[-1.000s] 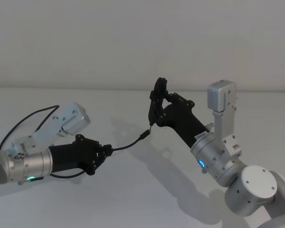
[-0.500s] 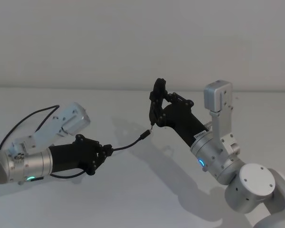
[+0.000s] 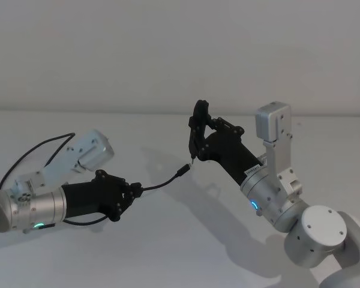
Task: Pick up the data cable with the one hand.
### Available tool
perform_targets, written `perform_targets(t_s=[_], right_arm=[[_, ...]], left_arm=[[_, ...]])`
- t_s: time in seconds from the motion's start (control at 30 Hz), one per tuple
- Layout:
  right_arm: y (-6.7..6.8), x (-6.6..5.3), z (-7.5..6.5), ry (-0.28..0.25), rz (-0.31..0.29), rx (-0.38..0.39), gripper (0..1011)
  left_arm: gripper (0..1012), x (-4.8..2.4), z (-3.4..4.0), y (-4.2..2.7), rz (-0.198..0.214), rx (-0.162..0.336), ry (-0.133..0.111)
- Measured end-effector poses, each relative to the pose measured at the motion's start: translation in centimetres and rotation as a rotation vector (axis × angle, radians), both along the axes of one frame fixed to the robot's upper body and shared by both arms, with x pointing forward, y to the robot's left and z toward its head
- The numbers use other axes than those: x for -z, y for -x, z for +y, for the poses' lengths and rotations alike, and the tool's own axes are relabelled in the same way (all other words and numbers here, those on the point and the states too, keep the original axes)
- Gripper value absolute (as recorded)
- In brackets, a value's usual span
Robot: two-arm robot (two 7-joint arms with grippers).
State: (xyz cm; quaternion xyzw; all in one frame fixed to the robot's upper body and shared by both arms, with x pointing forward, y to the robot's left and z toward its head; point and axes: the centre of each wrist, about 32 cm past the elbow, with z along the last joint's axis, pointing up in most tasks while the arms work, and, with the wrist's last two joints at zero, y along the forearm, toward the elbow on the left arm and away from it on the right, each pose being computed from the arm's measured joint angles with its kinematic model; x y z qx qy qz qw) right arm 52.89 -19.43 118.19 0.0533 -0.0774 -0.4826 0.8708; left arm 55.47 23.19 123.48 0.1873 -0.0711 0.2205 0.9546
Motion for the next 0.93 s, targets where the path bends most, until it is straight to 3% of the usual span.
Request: perform_targets(t_s=[0.93], right_arm=[[-0.12, 0.05, -0.06, 0.007, -0.002, 0.0, 275]], left_arm=[[46, 0.0, 0.0, 0.0, 0.0, 0.0, 0.0]])
